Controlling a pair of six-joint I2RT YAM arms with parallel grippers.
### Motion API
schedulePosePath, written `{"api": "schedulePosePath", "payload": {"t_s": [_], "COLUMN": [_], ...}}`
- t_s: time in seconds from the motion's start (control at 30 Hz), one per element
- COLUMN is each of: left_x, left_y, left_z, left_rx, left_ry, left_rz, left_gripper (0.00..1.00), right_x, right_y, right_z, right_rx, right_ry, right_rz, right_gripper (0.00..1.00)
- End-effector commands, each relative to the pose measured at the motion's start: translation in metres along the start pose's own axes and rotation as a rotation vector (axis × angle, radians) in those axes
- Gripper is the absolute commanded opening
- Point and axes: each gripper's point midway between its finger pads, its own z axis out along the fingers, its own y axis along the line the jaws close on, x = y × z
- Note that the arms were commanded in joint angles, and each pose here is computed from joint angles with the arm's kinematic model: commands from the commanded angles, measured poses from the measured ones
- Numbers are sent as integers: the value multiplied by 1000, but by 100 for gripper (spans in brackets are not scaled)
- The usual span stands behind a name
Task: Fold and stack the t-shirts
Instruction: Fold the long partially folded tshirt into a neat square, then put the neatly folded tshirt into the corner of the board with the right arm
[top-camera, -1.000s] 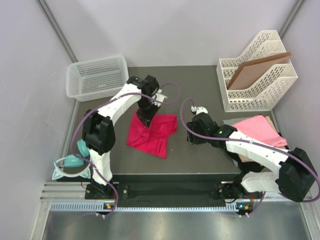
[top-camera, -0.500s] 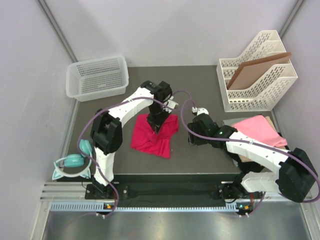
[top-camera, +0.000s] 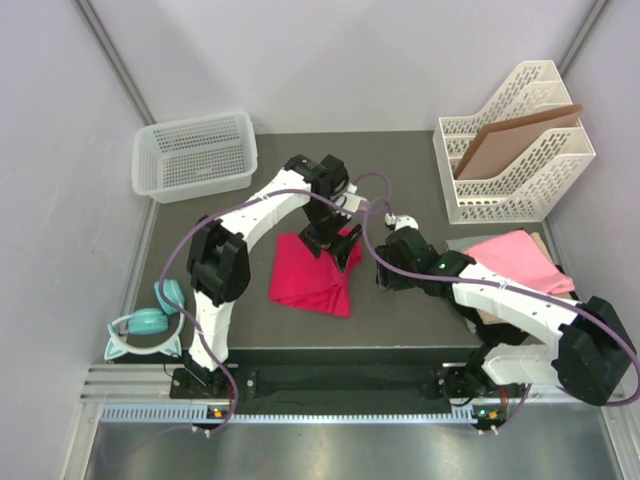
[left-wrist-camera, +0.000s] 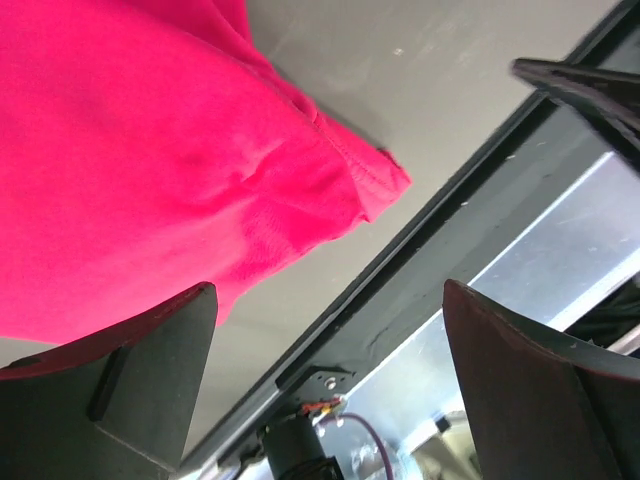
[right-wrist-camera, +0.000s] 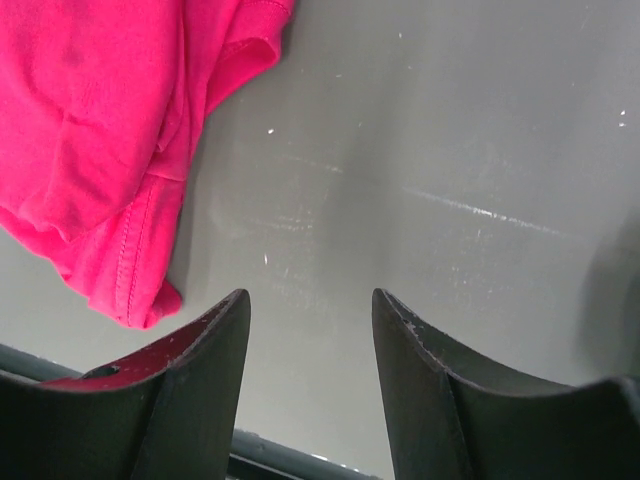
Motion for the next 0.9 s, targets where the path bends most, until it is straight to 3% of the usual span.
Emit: {"api": "schedulePosePath", "payload": {"t_s": [0.0, 0.07, 0.2, 0.3, 0.37, 0.4, 0.5, 0.67, 0.87], "left_x": [-24, -20, 4, 12, 15, 15, 17, 21, 11], "left_y": [9, 34, 47, 41, 36, 33, 21, 5, -6], "left_z": [-86, -111, -95, -77, -66, -63, -53, -40, -20], "left_rx": [64, 72, 99, 75, 51, 47, 60, 82, 89], "left_ry": [-293, -366, -333, -316, -306, -304, -295, -292, -300], "left_rz": [19, -50, -93, -46, 3, 16, 62, 141, 199], "left_gripper": [99, 99, 99, 99, 99, 99, 99, 99, 97], "right_x": [-21, -29, -48, -61, -87, -75, -87, -99, -89], "right_y": [7, 17, 46, 57, 49, 52, 44, 34, 32], "right_z": [-9, -8, 6, 18, 28, 36, 57, 84, 114], "right_rx": [-35, -71, -145, -215, -298, -372, -496, -587, -740], "right_ry": [-71, -89, -58, -35, -87, -22, 4, 16, 123], "right_rz": [31, 39, 24, 65, 169, 231, 335, 408, 528], "right_gripper": [53, 54, 54, 56, 59, 60, 60, 67, 68]}}
